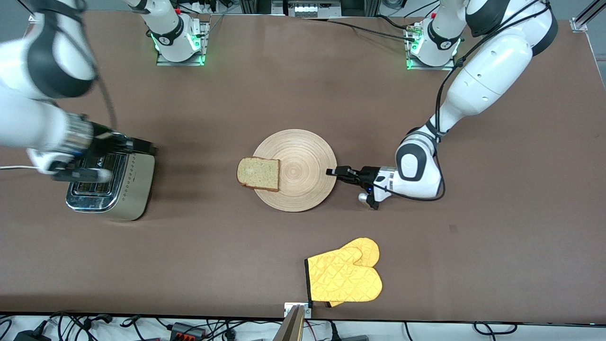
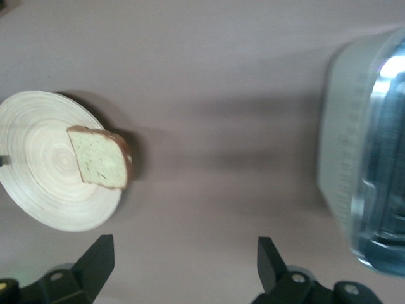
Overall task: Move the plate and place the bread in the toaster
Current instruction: 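Reach the right gripper to the bread while the left gripper withdraws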
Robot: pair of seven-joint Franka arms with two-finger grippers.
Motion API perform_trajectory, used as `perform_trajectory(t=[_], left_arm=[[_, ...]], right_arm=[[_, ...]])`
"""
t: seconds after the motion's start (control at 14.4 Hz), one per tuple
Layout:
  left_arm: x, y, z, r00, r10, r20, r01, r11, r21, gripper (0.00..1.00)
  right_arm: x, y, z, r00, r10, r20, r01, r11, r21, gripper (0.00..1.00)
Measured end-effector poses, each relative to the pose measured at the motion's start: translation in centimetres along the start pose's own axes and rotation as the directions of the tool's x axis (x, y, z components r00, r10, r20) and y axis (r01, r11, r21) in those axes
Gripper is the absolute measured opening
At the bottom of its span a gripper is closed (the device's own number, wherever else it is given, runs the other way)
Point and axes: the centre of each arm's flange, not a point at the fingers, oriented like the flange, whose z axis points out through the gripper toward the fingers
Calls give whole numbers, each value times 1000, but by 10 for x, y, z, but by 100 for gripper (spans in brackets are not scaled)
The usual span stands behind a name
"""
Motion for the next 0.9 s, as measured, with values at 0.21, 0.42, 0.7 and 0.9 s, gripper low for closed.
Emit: perform_trajectory(t=[0.21,0.42,0.7,0.9], left_arm=[[9,4,-75,990,99,100,-103,994,33,84],[13,0,-160,962,175,211,-198,976,95,100],[16,25,-252,892,207,403,-306,931,200,100],[14,68,-309,859,151,490,-334,890,311,100]], right_arm=[[19,-15,50,1000,5,10,-4,1000,-4,100],[35,-21,92,998,58,-3,-58,994,98,100],[30,-43,154,982,144,-120,-117,970,212,100],[10,-76,193,969,164,-183,-118,965,236,100]])
